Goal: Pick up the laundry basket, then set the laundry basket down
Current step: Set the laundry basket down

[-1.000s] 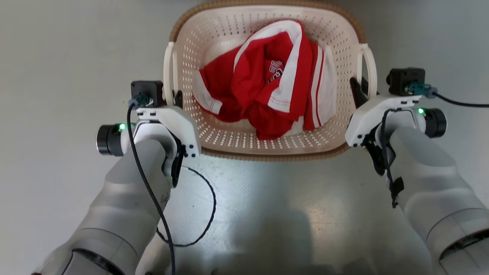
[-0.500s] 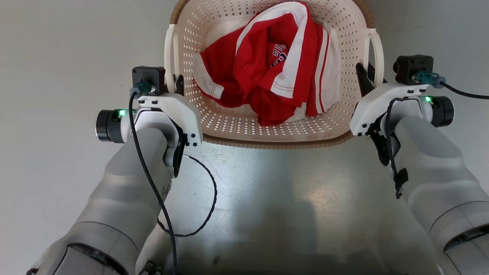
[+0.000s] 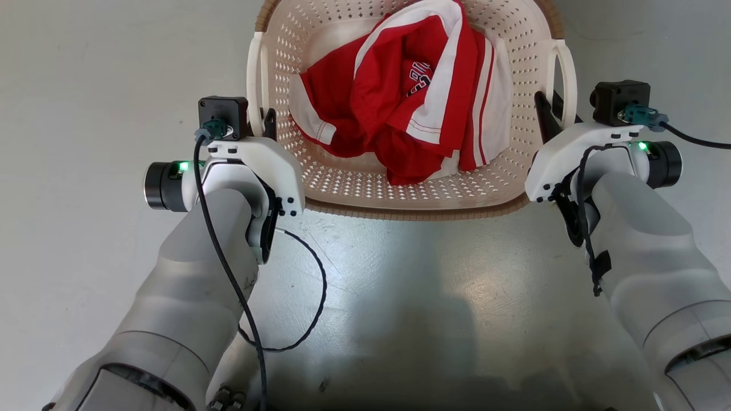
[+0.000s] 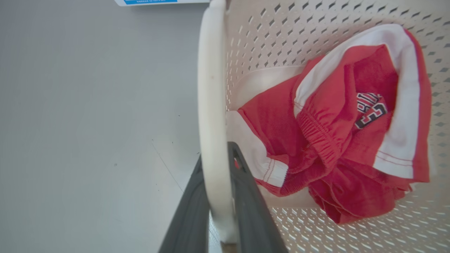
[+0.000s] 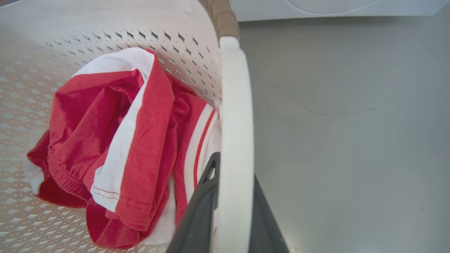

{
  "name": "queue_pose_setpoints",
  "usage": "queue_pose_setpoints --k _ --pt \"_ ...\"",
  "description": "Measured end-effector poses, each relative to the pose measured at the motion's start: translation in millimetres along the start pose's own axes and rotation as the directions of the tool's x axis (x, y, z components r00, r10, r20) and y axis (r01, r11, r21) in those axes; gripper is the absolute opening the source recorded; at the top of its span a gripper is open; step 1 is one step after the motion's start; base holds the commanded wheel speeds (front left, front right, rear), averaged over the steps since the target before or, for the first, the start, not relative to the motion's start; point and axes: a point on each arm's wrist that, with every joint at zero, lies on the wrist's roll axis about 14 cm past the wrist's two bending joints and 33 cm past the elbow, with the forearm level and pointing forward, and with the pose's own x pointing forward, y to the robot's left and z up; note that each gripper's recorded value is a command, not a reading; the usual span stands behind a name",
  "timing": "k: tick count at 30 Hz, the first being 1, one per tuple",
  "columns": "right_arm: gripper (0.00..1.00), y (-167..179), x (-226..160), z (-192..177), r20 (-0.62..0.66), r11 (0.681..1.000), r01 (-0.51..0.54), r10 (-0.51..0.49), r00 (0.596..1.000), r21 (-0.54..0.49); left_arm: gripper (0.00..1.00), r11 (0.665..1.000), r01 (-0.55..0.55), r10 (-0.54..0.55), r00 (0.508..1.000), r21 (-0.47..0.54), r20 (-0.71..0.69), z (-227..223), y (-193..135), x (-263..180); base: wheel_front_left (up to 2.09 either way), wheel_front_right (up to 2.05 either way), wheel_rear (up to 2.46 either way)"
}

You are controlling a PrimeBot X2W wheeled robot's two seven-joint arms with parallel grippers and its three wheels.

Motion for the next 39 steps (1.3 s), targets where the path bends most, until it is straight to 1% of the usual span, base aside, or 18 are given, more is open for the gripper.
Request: queue_pose_setpoints --k 1,2,3,4,5,6,7,12,19,22,25,30,33,39 --pt "0.27 0 0 0 0.000 1.000 -0.001 0.001 1.000 -0.003 0.22 1.000 -0.001 0.001 1.000 -0.001 0.000 0 0 0 0.00 0.00 0.00" --pt "0.34 0 0 0 0.000 1.000 -0.002 0.002 1.000 -0.007 0.42 1.000 -0.003 0.003 1.000 -0.001 0.002 1 1 0 0.00 0.00 0.00" --pt "0.39 1 0 1 0.000 1.000 -0.003 0.003 1.000 -0.010 0.50 1.000 -0.006 0.006 1.000 -0.003 0.003 1 2 0 0.00 0.00 0.00" --pt "0.50 1 -1 1 0.003 1.000 -0.004 0.004 1.000 -0.010 0.67 1.000 -0.011 0.011 1.000 -0.005 0.001 1 3 0 0.00 0.00 0.00" --pt "0.80 1 -1 2 0.004 1.000 -0.004 0.004 1.000 -0.011 0.76 1.000 -0.015 0.015 1.000 -0.007 0.000 1 5 -1 0.00 0.00 0.00" --pt "1.00 1 -1 2 0.007 1.000 -0.004 0.004 1.000 -0.011 0.89 1.000 -0.017 0.017 1.000 -0.008 0.000 1 5 -1 0.00 0.00 0.00" --pt "1.00 1 -1 3 0.010 1.000 -0.004 0.004 1.000 -0.011 1.00 1.000 -0.018 0.018 1.000 -0.009 0.000 1 5 -1 0.00 0.00 0.00" --pt "1.00 1 -4 9 0.022 1.000 -0.002 0.003 1.000 -0.014 1.00 1.000 -0.024 0.025 1.000 -0.018 0.014 7 6 -3 0.00 0.00 0.00" --pt "1.00 1 -12 24 0.052 1.000 0.004 -0.003 0.999 -0.018 1.00 0.999 -0.020 0.021 0.998 -0.028 0.061 27 4 -8 0.00 0.00 0.00" --pt "1.00 2 -18 37 0.084 1.000 0.008 -0.006 0.996 -0.017 1.00 1.000 -0.012 0.013 0.995 -0.020 0.100 40 3 -13 0.00 0.00 0.00" --pt "1.00 5 -26 59 0.142 1.000 0.001 0.001 0.990 -0.018 1.00 1.000 0.000 0.002 0.991 -0.016 0.137 51 0 -21 0.00 0.00 0.00" --pt "1.00 11 -50 77 0.212 0.999 -0.005 0.012 0.977 -0.033 1.00 1.000 0.011 -0.008 0.976 -0.014 0.218 72 -1 -41 0.00 0.00 0.00" --pt "1.00 15 -68 93 0.275 0.999 -0.004 0.017 0.961 -0.047 1.00 1.000 0.021 -0.019 0.961 -0.004 0.274 83 -4 -59 0.00 0.00 0.00" --pt "1.00 22 -115 109 0.386 1.000 -0.006 0.011 0.922 -0.014 1.00 1.000 0.023 -0.021 0.919 0.000 0.393 102 -5 -105 0.00 0.00 0.00"
